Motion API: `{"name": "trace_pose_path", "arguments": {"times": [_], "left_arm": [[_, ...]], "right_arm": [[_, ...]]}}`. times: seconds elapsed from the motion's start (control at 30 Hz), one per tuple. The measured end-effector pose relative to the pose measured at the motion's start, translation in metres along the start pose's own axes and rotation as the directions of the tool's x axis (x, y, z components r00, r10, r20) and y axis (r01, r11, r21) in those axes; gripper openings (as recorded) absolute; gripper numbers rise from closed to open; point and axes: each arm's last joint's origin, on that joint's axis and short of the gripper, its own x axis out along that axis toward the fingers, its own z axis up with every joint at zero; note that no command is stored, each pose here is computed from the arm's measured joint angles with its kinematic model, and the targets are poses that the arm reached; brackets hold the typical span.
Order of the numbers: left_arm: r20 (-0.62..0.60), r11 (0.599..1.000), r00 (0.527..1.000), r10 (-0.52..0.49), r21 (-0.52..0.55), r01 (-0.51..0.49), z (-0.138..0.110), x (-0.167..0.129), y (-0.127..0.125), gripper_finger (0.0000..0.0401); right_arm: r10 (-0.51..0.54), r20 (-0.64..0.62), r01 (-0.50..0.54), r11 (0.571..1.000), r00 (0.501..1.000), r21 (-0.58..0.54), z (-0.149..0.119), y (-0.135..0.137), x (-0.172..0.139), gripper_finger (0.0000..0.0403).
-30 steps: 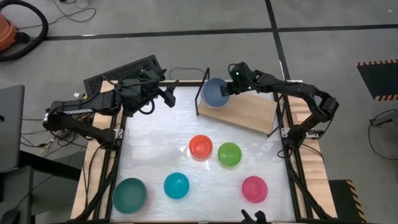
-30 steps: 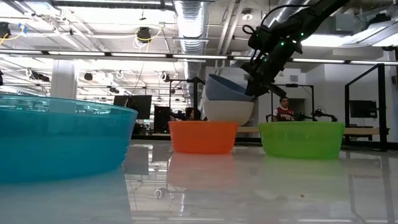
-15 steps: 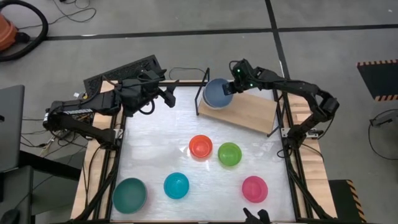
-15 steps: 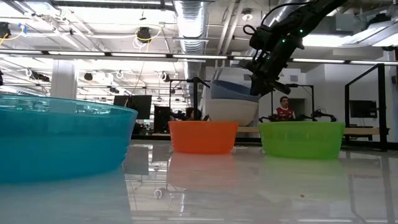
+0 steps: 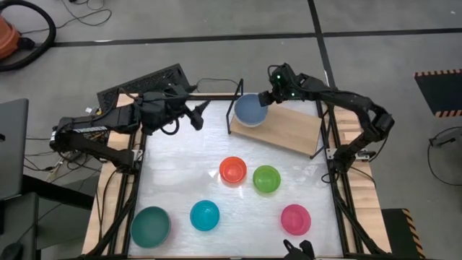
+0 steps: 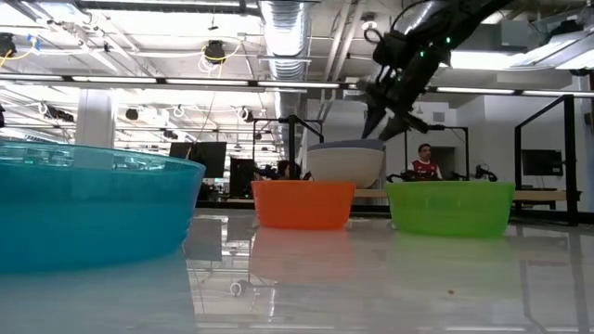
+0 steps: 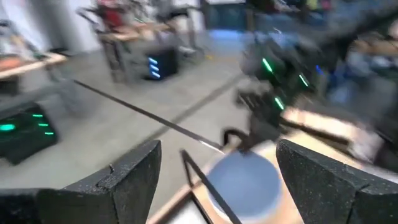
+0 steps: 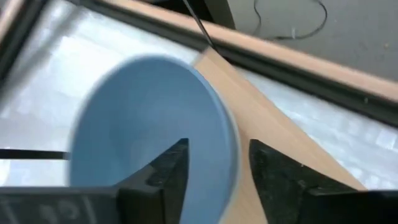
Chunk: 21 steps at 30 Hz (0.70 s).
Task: Place and stack bowls onto a shelf
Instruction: Stack the green bowl on top of the purple bowl on the shelf
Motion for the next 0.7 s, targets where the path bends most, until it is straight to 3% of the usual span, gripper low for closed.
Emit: {"name": "trace_pose_path", "arguments": {"times": [0.1, 0.17, 0.23, 0.33, 0.4, 0.53, 0.7], "left_arm": [[-0.089, 0.99, 0.986, -0.142, -0.018, 0.141, -0.009, 0.0, -0.002, 0.0304], [-0.2, 0.963, 0.942, -0.268, -0.058, 0.262, -0.019, -0.003, -0.005, 0.0304], [-0.343, 0.913, 0.846, -0.407, -0.127, 0.388, -0.033, -0.009, -0.01, 0.0304], [-0.561, 0.822, 0.619, -0.55, -0.235, 0.519, -0.054, -0.027, -0.022, 0.0304], [-0.664, 0.793, 0.487, -0.567, -0.279, 0.542, -0.066, -0.042, -0.031, 0.0304], [-0.757, 0.776, 0.353, -0.549, -0.305, 0.552, -0.087, -0.072, -0.051, 0.0304], [-0.799, 0.785, 0.329, -0.504, -0.264, 0.561, -0.108, -0.106, -0.072, 0.0304]], "right_arm": [[0.022, 0.038, -0.02, 0.999, 0.999, -0.031, 0.012, 0.01, -0.02, 0.0216], [0.035, 0.058, -0.031, 0.998, 0.998, -0.061, 0.019, 0.017, -0.037, 0.0217], [0.053, 0.091, -0.044, 0.994, 0.994, -0.098, 0.025, 0.024, -0.057, 0.0214], [0.079, 0.133, -0.058, 0.986, 0.988, -0.154, 0.03, 0.031, -0.084, 0.0207], [0.096, 0.165, -0.068, 0.983, 0.982, -0.169, 0.031, 0.033, -0.099, 0.0203], [0.107, 0.196, -0.073, 0.982, 0.975, -0.173, 0.027, 0.033, -0.117, 0.0198], [0.109, 0.201, -0.074, 0.982, 0.974, -0.177, 0.025, 0.033, -0.125, 0.0196]]}}
